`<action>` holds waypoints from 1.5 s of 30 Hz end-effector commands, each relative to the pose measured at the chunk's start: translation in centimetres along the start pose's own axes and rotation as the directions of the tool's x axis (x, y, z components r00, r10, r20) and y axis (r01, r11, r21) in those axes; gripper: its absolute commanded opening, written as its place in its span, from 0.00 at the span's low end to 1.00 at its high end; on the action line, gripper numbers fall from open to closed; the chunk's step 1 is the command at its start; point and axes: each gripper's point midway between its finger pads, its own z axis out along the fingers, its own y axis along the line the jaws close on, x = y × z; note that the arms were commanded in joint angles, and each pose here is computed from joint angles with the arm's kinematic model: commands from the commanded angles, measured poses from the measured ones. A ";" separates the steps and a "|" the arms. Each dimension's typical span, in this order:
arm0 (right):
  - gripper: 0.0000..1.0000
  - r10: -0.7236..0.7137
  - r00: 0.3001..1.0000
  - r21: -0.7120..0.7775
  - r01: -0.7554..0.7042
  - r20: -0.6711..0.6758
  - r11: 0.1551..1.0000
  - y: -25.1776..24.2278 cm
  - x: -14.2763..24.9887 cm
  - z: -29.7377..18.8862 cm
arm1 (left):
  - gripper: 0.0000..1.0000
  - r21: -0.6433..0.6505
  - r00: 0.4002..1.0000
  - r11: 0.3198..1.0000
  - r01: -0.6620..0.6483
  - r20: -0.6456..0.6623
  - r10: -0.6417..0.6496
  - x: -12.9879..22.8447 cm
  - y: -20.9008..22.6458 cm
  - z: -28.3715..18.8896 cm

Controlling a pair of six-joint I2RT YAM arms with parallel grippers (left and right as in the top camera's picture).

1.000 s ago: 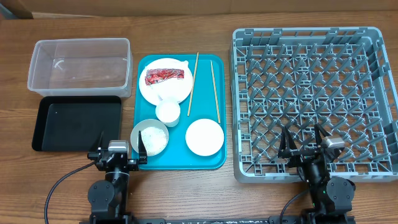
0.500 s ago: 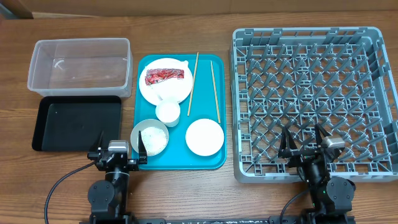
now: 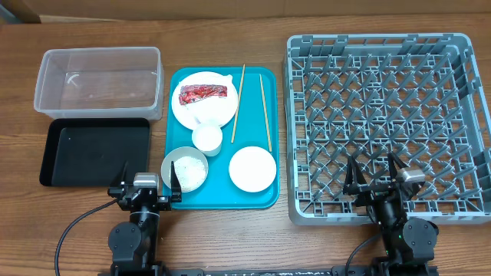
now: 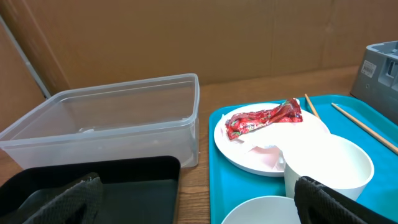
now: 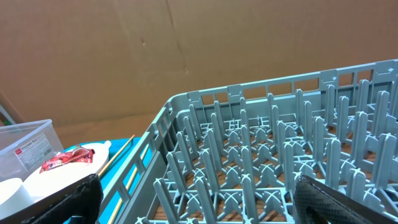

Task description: Sort waste into correct bins and load items into the dishwasher

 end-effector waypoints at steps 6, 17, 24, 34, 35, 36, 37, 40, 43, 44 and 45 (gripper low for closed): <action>1.00 -0.002 1.000 0.003 0.002 0.005 1.000 -0.1 0.2 0.0 | 1.00 -0.004 1.000 1.000 0.008 0.008 -0.008 0.0 0.1 0.0; 1.00 -0.002 1.000 0.003 0.002 0.005 1.000 -0.1 0.1 0.0 | 1.00 -0.004 1.000 1.000 0.007 0.008 -0.007 0.0 0.1 0.0; 1.00 -0.002 1.000 0.004 0.002 0.005 1.000 -0.1 0.1 0.0 | 1.00 -0.004 1.000 1.000 0.007 0.008 -0.007 0.0 0.1 0.0; 1.00 -0.002 1.000 0.006 0.002 0.007 1.000 -0.2 0.1 0.0 | 1.00 -0.004 1.000 1.000 0.007 0.008 -0.007 0.0 0.1 0.0; 1.00 -0.002 1.000 0.006 0.002 0.007 1.000 -0.2 0.1 0.0 | 1.00 -0.003 1.000 1.000 0.008 0.008 -0.008 0.0 0.1 0.0; 1.00 -0.001 1.000 0.006 0.001 0.007 1.000 -0.2 0.1 0.0 | 0.99 -0.002 1.000 1.000 0.008 0.008 -0.008 0.0 0.1 0.0; 1.00 -0.001 1.000 0.005 0.001 0.007 1.000 -0.2 0.1 0.0 | 1.00 -0.003 1.000 1.000 0.008 0.008 -0.008 -0.1 0.1 0.0; 1.00 -0.002 1.000 0.000 0.002 0.015 1.000 0.0 -0.1 0.0 | 1.00 -0.004 1.000 1.000 0.008 0.015 -0.008 -0.2 0.1 0.0; 1.00 -0.009 0.998 -0.025 0.011 0.065 1.000 0.5 -1.4 -0.1 | 0.99 0.001 0.996 0.999 0.053 0.078 -0.053 -1.8 0.2 -0.1; 1.00 -0.011 0.997 -0.044 0.014 0.077 0.999 0.8 -1.7 -0.1 | 1.00 0.003 0.993 0.998 0.067 0.098 -0.067 -2.2 0.2 -0.1; 1.00 -0.013 0.996 -0.065 0.018 0.087 0.998 1.2 -2.0 -0.1 | 1.00 0.004 0.989 0.996 0.086 0.119 -0.086 -2.8 0.3 -0.2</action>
